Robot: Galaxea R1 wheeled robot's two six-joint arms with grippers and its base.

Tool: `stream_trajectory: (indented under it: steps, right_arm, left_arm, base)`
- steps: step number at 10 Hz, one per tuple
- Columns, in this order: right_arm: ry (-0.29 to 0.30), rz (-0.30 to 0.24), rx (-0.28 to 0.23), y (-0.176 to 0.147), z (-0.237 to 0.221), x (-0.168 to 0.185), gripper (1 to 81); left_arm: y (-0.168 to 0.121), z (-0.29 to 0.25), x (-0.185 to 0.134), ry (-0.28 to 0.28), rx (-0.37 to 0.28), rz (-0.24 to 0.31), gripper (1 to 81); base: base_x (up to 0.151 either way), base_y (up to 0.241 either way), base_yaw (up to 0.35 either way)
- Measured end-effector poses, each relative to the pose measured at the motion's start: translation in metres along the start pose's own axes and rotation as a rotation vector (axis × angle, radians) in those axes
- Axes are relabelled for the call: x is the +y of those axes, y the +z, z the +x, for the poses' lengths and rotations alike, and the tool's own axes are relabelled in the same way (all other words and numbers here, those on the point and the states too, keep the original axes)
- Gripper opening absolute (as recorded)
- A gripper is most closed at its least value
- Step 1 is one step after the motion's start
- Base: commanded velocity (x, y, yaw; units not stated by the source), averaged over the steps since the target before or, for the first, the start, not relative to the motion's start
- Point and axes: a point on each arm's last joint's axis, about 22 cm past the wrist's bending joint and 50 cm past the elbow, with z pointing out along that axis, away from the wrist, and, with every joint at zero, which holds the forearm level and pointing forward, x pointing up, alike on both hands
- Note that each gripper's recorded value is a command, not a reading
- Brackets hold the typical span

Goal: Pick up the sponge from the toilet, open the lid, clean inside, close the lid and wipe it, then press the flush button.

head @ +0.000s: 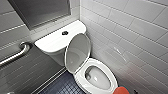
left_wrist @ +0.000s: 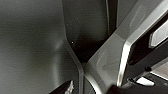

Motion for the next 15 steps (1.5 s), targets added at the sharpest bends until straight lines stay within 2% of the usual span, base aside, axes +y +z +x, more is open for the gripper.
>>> stream_trajectory:
  steps: [2, 4, 8, 10, 12, 13, 15]
  right_arm:
    - [-0.004, -0.058, -0.075, -0.014, -0.046, 0.037, 1.0]
    - [-0.040, -0.044, -0.128, -0.018, -0.071, 0.032, 1.0]
    - [-0.142, 0.010, -0.170, -0.011, -0.052, -0.023, 1.0]
    - [-0.190, 0.014, -0.192, -0.005, -0.040, -0.045, 1.0]
    - [-0.247, 0.025, -0.236, 0.011, -0.032, -0.080, 1.0]
    - [-0.280, 0.037, -0.247, 0.022, -0.023, -0.104, 1.0]
    - [-0.330, 0.023, -0.256, 0.041, -0.003, -0.133, 1.0]
  left_arm:
    - [-0.001, 0.008, -0.002, 0.007, 0.007, 0.003, 81.1]
    - [-0.001, 0.011, -0.002, 0.010, 0.012, 0.003, 81.1]
    - [-0.002, 0.010, -0.004, 0.009, 0.011, 0.006, 81.1]
    - [0.000, 0.011, 0.000, 0.009, 0.012, 0.000, 81.1]
    - [0.002, 0.011, 0.003, 0.010, 0.012, -0.005, 81.1]
    - [0.002, 0.011, 0.003, 0.009, 0.012, -0.005, 81.1]
    - [0.002, 0.011, 0.003, 0.009, 0.012, -0.005, 81.1]
  base:
    - [0.000, 0.000, 0.000]
    - [0.000, 0.000, 0.000]
    - [0.000, 0.000, 0.000]
    - [0.000, 0.000, 0.000]
    - [0.000, 0.000, 0.000]
    - [0.000, 0.000, 0.000]
    - [0.000, 0.000, 0.000]
